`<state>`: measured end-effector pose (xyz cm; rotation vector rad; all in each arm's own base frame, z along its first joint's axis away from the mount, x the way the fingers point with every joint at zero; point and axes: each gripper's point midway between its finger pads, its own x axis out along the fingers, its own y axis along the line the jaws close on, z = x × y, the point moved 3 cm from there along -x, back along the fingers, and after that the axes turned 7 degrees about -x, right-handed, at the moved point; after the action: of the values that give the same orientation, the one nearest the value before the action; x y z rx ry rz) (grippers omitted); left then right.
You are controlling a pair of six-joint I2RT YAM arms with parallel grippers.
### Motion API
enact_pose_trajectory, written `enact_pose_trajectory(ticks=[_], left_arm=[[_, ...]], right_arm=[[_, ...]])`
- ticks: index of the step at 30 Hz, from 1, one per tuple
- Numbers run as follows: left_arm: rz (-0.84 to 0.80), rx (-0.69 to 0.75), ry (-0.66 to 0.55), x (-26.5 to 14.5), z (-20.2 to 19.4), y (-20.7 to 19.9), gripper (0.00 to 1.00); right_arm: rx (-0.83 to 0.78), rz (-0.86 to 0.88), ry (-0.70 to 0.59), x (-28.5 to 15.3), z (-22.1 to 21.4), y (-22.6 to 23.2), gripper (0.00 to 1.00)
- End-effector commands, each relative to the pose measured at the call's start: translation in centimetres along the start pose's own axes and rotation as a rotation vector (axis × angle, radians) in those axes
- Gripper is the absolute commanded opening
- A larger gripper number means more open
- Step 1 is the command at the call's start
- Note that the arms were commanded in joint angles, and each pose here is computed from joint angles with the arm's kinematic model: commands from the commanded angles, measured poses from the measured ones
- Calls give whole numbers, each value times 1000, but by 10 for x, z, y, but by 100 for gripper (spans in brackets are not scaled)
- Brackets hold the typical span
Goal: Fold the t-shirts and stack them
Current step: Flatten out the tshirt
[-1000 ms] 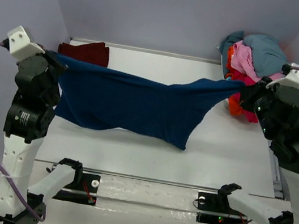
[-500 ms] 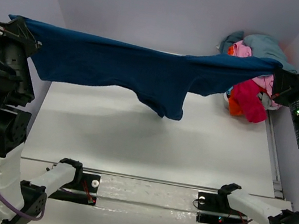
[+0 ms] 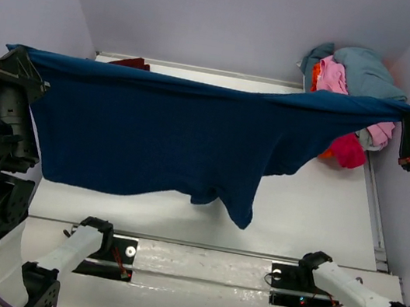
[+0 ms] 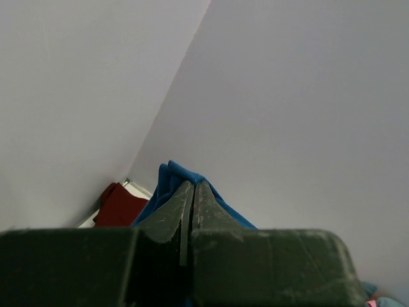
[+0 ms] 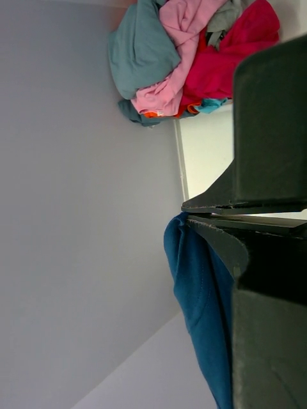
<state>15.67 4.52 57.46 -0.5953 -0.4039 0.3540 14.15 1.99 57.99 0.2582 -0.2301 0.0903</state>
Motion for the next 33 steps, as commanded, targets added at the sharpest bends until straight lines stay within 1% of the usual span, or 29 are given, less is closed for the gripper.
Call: enact_pose_trajectory(ticks=[1,3,4,5,7,8,9,10,12,13,15,16,18,20,21,22,24,25,27,28,31,32,33], left_arm=[[93,29,-76,3,11,14,6],[112,53,-55,13,-2,14,6],[121,60,-47,18,-8,15,6],[130,79,-25,29,-23,14,6],[143,95,6,42,-42,12,6],[142,108,40,55,-59,8,6],[145,110,65,62,-73,8,6],[142,118,97,72,-90,6,6],[141,119,118,85,-115,7,6],[154,135,147,96,-135,8,6],[185,163,177,108,-160,14,6],[196,179,196,114,-173,16,5],[226,210,236,125,-206,26,5],[229,208,240,134,-227,30,5],[240,228,264,135,-243,37,5],[245,238,276,138,-253,39,5],[281,278,326,149,-285,49,5],[297,305,362,153,-307,56,6],[311,317,387,157,-328,64,6],[315,323,401,158,-337,67,6],[328,356,453,165,-371,78,6],[343,380,490,169,-389,82,6],[352,392,508,172,-398,85,6]], right_arm=[[0,-74,-122,-17,36,-18,7],[-11,-94,-131,-15,39,-20,7],[-22,-100,-124,-7,37,-18,7],[-28,-112,-137,-4,43,-18,7],[-58,-151,-118,12,41,-17,7],[-106,-202,-62,39,26,-13,7],[-144,-226,-44,51,21,-11,7],[-167,-240,-11,75,5,-4,7],[-188,-234,30,101,-17,7,7],[-196,-224,53,116,-34,13,7],[-237,-205,142,147,-77,26,7],[-247,-204,162,157,-88,29,7],[-276,-190,250,180,-133,38,7],[-291,-171,308,193,-170,43,7],[-287,-160,356,205,-195,45,7],[-288,-161,389,211,-210,44,7],[-277,-158,462,222,-242,40,7],[-285,-147,510,230,-269,42,7],[-273,-157,567,237,-297,34,7],[-280,-168,615,243,-319,29,7],[-242,-180,680,253,-347,17,7],[-234,-180,722,258,-364,15,7],[-237,-193,752,259,-376,7,7]])
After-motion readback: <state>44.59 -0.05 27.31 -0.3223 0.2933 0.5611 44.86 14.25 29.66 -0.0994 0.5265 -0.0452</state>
